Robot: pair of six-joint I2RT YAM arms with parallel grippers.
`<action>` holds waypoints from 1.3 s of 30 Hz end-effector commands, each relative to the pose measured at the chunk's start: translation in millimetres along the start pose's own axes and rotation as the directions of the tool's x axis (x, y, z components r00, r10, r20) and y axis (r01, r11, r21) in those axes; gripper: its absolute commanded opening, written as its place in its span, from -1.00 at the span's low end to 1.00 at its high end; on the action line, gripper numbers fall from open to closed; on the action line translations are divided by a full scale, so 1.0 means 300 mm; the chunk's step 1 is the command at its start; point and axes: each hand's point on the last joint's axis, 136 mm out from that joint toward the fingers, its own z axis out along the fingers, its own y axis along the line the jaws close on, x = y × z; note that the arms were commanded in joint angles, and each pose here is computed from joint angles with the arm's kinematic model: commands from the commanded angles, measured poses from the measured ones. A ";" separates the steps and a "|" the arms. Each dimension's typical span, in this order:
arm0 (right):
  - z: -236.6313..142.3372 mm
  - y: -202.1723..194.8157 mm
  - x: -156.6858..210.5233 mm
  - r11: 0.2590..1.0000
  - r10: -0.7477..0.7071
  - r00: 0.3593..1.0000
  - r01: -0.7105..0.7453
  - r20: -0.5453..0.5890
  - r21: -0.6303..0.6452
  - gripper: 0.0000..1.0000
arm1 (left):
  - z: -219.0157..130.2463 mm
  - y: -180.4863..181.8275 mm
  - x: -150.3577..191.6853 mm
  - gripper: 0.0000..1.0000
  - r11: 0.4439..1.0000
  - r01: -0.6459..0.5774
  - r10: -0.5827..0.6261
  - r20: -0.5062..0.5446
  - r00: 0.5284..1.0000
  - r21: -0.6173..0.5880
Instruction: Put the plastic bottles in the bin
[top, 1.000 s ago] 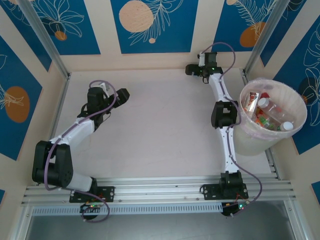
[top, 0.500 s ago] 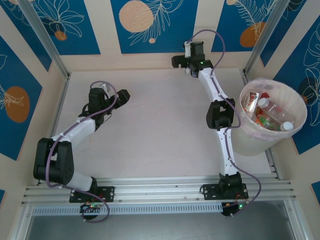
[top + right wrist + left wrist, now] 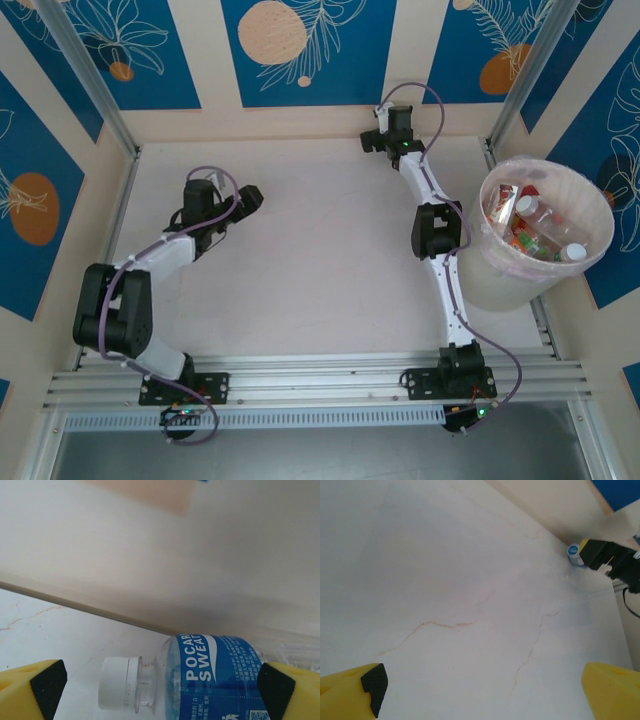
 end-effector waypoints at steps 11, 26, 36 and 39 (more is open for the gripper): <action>-0.244 0.161 -0.244 0.905 0.168 0.984 -0.132 0.054 -0.404 0.98 | 0.171 -0.189 0.027 1.00 0.985 -0.079 0.097 -0.113 0.989 0.156; -0.124 -0.257 -0.030 0.922 0.344 0.939 -0.338 -0.001 0.188 0.99 | 0.358 -0.320 0.017 1.00 0.967 -0.116 0.144 -0.109 0.984 0.227; -0.044 -0.138 0.025 0.847 0.508 0.858 -0.513 -0.069 -0.137 1.00 | 0.388 -0.287 0.044 1.00 0.972 -0.108 0.137 -0.133 0.982 0.207; -0.035 -0.085 -0.005 0.859 0.469 0.882 -0.467 -0.044 -0.208 1.00 | 0.407 -0.278 0.055 1.00 0.973 -0.098 0.130 -0.147 0.981 0.207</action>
